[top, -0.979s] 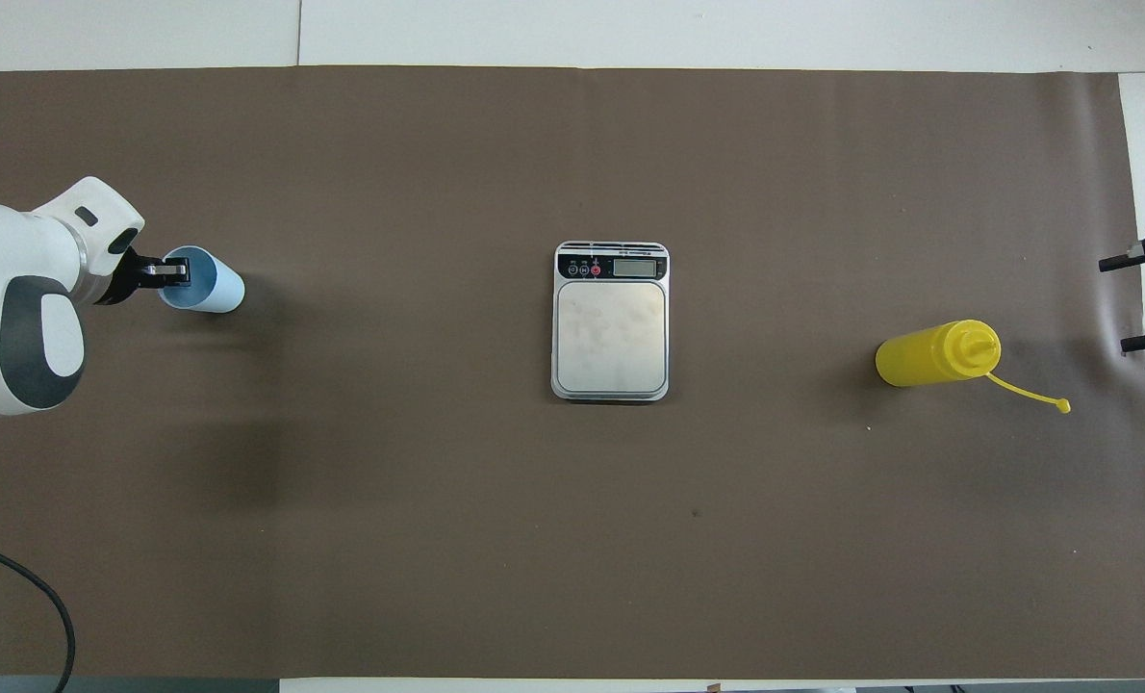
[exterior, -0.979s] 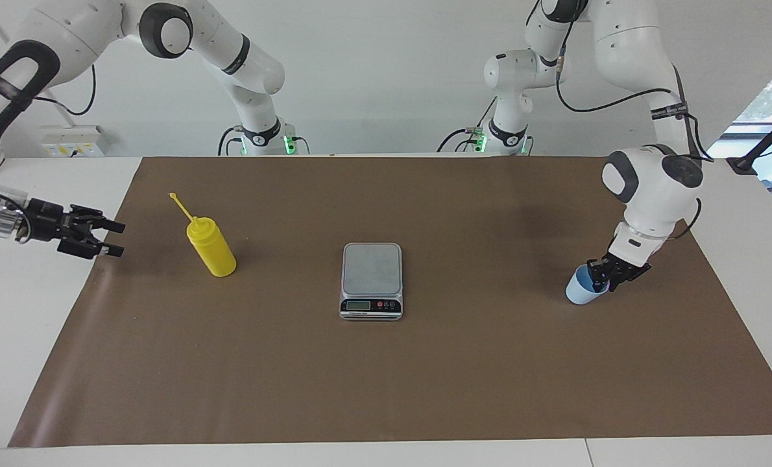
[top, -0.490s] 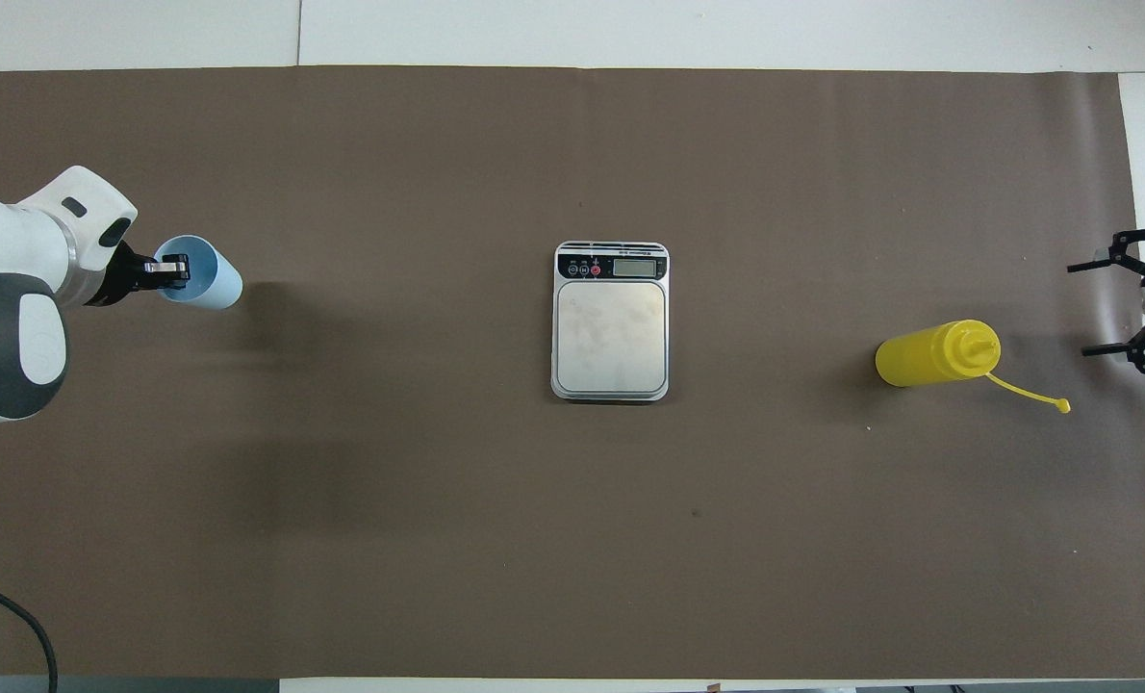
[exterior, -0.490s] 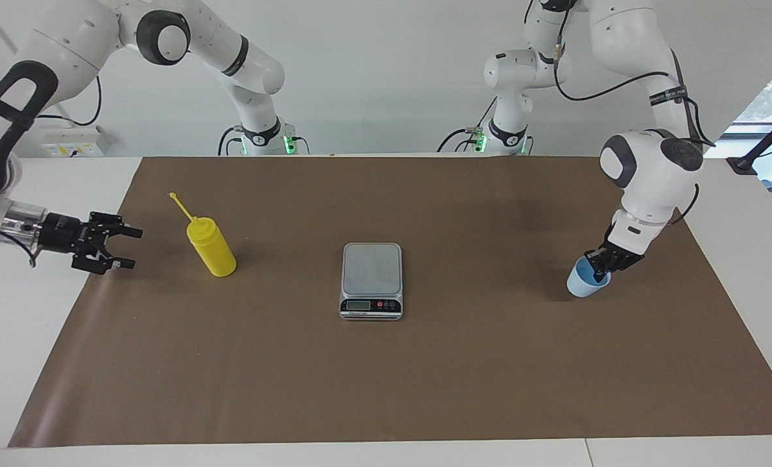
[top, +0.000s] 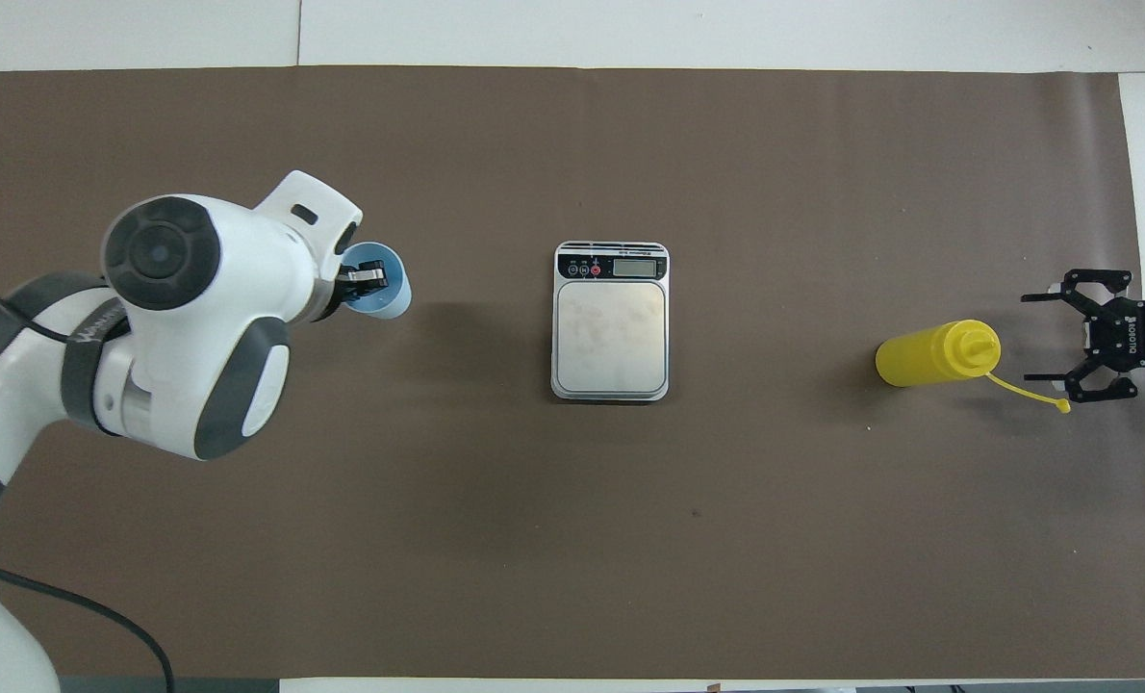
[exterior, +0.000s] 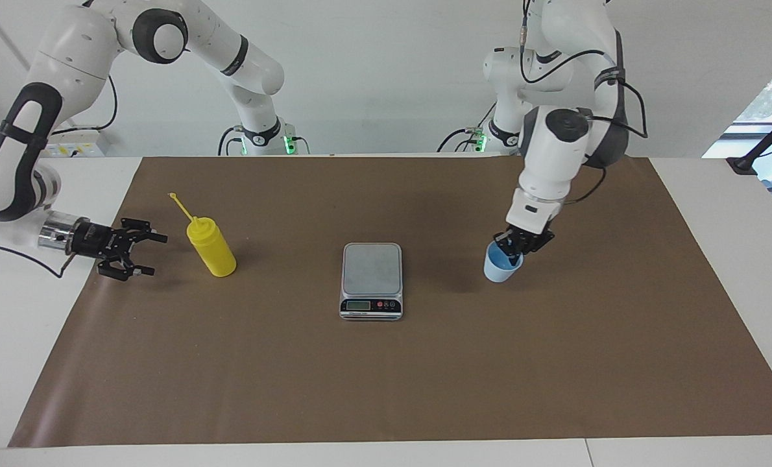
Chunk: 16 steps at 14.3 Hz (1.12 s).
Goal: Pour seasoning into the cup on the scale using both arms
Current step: 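Place the blue cup on the scale while the right gripper grasps the bottle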
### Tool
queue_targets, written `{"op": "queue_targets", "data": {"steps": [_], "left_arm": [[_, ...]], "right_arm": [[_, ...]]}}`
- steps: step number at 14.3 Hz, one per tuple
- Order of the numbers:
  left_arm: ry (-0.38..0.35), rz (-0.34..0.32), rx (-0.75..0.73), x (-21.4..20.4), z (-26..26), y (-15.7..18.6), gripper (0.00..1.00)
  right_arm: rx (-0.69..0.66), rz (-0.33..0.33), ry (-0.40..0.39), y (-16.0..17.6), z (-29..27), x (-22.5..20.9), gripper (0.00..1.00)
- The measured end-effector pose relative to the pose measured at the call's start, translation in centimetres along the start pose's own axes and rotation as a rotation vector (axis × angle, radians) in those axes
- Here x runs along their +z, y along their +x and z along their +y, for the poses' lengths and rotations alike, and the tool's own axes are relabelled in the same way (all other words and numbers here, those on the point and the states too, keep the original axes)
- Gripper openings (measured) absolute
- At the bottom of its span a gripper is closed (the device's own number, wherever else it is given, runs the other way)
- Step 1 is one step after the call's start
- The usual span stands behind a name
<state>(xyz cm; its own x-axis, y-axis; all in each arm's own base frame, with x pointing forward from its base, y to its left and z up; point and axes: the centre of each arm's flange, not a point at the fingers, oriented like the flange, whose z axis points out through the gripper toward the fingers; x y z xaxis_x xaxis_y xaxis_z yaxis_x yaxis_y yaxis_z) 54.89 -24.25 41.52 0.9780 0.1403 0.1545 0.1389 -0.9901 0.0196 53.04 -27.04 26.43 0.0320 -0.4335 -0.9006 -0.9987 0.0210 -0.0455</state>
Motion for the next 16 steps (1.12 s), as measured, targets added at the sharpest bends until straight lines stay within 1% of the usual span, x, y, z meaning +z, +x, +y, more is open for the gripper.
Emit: {"op": "queue_targets", "data": {"steps": [3, 6, 9, 11, 16], "left_arm": [[-0.023, 0.013, -0.059, 0.0, 7.4, -2.5, 0.05], [-0.054, 0.019, -0.100, -0.4, 13.3, -5.0, 0.05], [-0.062, 0.003, -0.101, 1.2, 18.7, -8.1, 0.05], [-0.063, -0.003, -0.100, 2.2, 20.6, -9.0, 0.05], [-0.053, -0.008, -0.100, 3.3, 20.9, -8.9, 0.05]], "right_arm": [[0.022, -0.021, -0.017, -0.1, 1.1, 1.7, 1.00], [0.028, -0.064, -0.006, -0.9, 1.5, 3.3, 1.00], [0.026, -0.097, -0.011, -1.4, 1.7, 5.4, 1.00], [0.021, -0.100, -0.019, -1.5, 1.8, 6.7, 1.00], [0.011, -0.101, -0.008, -1.7, 1.5, 8.6, 1.00]]}}
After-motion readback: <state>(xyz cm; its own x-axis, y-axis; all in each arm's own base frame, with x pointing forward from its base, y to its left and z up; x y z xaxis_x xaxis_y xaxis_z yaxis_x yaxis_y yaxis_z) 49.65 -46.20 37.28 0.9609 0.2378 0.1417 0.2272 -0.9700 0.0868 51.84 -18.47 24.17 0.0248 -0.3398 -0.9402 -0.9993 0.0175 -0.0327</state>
